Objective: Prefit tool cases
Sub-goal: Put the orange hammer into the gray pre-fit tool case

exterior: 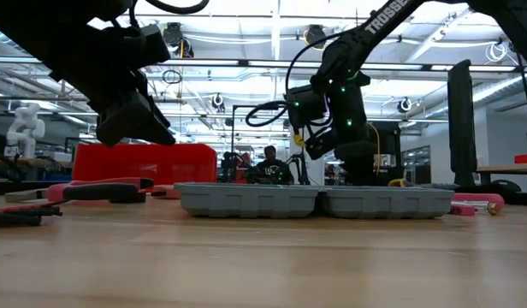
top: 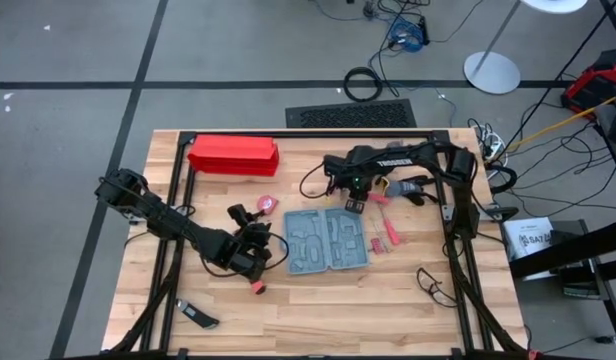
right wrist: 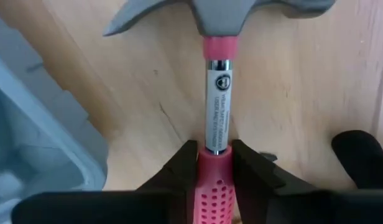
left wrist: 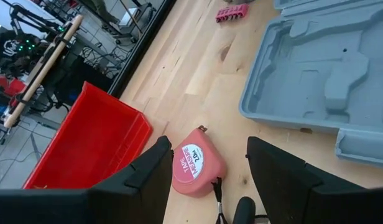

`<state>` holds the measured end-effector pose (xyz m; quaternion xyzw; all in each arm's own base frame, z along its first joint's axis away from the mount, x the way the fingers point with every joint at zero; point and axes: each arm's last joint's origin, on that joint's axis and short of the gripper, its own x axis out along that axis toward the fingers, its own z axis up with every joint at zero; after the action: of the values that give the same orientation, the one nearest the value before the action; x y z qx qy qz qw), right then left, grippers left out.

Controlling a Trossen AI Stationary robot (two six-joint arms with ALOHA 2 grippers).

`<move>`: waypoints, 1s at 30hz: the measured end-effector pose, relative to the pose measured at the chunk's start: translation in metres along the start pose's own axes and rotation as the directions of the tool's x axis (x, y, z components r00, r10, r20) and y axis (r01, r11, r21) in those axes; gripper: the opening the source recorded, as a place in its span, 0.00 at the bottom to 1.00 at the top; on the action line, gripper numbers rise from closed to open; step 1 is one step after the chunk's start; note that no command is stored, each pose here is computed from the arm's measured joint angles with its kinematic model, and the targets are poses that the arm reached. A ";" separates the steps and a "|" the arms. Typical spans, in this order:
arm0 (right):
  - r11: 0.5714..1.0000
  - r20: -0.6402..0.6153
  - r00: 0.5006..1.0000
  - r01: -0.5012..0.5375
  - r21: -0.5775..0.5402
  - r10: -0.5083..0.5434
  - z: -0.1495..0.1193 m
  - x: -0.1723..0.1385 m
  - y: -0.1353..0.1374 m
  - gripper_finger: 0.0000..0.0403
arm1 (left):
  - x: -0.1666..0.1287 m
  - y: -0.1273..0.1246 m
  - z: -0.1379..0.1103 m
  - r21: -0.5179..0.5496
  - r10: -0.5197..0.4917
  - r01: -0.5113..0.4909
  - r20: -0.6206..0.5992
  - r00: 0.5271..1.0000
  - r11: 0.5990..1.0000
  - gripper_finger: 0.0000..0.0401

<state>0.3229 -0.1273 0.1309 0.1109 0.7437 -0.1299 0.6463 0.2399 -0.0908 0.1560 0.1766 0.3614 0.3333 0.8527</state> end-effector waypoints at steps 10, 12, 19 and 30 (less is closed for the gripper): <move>0.939 0.298 0.899 -0.342 0.023 0.320 -0.032 -0.085 -0.014 0.02 | 0.000 0.000 0.000 -0.005 -0.003 0.003 0.000 1.000 1.000 0.52; 0.901 0.367 0.839 -0.434 0.004 0.403 -0.042 -0.105 -0.015 0.01 | 0.000 0.000 0.000 -0.021 -0.005 0.005 -0.002 1.000 1.000 0.52; 0.890 0.475 0.786 -0.455 0.008 0.397 -0.066 -0.128 -0.005 0.01 | -0.004 -0.002 -0.001 -0.037 -0.024 0.024 0.000 1.000 0.999 0.52; 0.970 0.490 0.841 -0.241 -0.040 0.229 -0.065 -0.114 0.009 0.01 | -0.005 -0.003 -0.002 -0.030 -0.014 0.014 0.010 1.000 0.999 0.52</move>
<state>0.2817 -0.0964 0.2519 0.1719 0.5346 -0.0820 0.8234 0.2376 -0.0958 0.1558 0.1629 0.3536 0.3318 0.8593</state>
